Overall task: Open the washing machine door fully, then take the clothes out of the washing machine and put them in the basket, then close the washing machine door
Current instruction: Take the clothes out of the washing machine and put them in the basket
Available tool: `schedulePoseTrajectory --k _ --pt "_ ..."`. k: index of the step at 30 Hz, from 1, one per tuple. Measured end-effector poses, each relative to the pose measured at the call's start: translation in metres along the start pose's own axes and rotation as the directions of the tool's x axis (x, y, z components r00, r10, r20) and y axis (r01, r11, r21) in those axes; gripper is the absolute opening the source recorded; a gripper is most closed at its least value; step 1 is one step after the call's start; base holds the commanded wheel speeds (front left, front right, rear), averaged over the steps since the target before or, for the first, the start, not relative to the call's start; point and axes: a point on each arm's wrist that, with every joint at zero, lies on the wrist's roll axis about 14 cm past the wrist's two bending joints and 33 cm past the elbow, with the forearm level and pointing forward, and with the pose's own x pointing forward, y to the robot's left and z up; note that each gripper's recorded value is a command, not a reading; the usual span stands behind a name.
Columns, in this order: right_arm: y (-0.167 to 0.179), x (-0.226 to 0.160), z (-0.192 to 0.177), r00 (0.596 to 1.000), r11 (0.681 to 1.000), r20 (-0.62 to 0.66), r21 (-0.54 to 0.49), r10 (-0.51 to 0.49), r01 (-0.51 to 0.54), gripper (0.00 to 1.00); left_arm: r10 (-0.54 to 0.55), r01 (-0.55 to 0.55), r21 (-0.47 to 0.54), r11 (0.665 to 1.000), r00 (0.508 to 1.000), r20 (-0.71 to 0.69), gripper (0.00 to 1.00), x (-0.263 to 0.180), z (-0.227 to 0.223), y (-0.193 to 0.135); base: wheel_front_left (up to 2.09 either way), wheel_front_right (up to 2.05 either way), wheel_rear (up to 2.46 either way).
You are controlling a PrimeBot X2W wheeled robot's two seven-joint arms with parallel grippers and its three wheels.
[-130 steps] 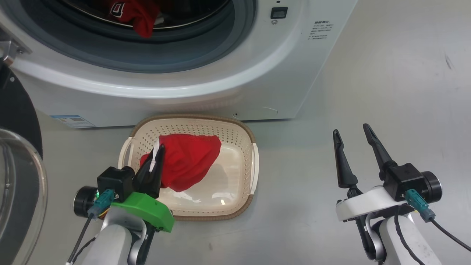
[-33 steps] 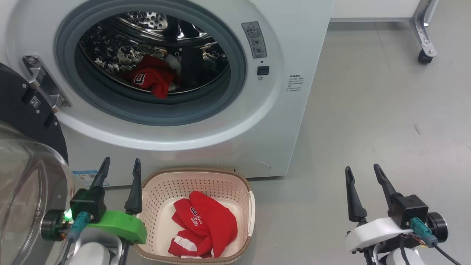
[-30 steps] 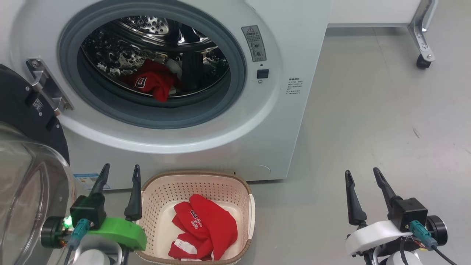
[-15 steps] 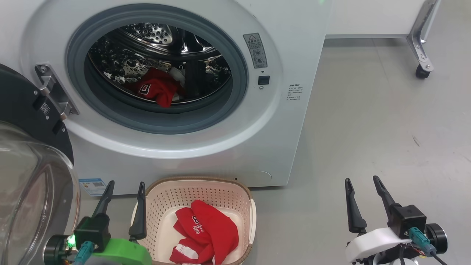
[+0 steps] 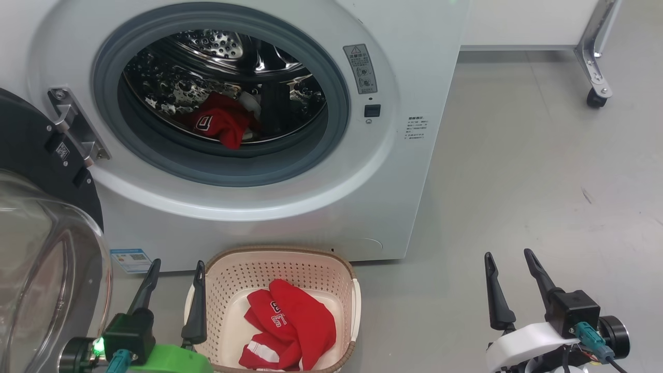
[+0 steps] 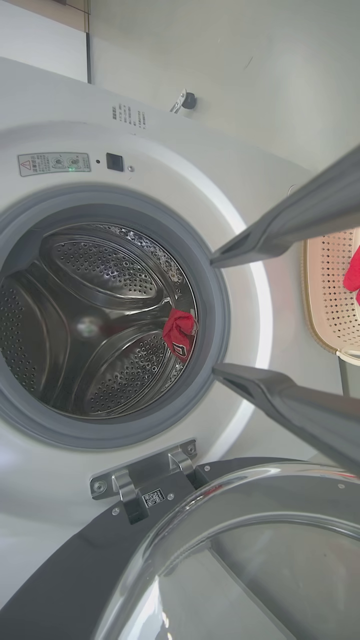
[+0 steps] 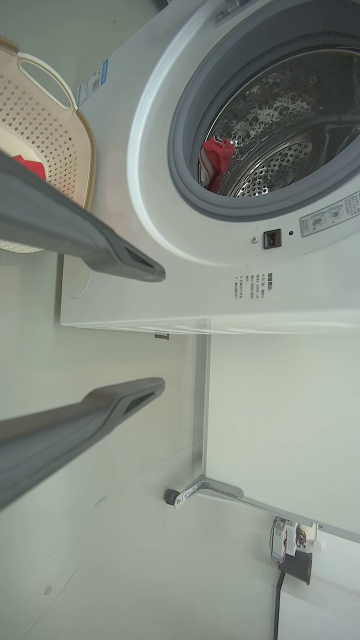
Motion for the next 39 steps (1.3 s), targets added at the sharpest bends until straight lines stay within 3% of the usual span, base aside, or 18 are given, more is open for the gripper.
schedulePoseTrajectory --k 27,34,39 --pt "0.001 0.005 -0.005 1.0 1.0 -0.028 -0.007 0.01 -0.01 1.0 -0.029 0.028 -0.015 0.999 0.998 -0.062 1.0 0.005 -0.01 -0.011 0.0 0.0 0.0" --pt "0.0 0.014 -0.008 0.999 1.0 -0.04 -0.012 0.009 -0.009 1.0 -0.102 0.101 -0.022 0.995 0.992 -0.077 1.0 0.036 -0.012 -0.028 0.0 0.0 0.0" --pt "-0.004 0.022 -0.011 0.999 1.0 -0.05 -0.011 -0.003 0.002 1.0 -0.155 0.147 -0.058 0.987 0.974 -0.163 1.0 0.061 -0.031 -0.038 0.0 0.0 0.0"
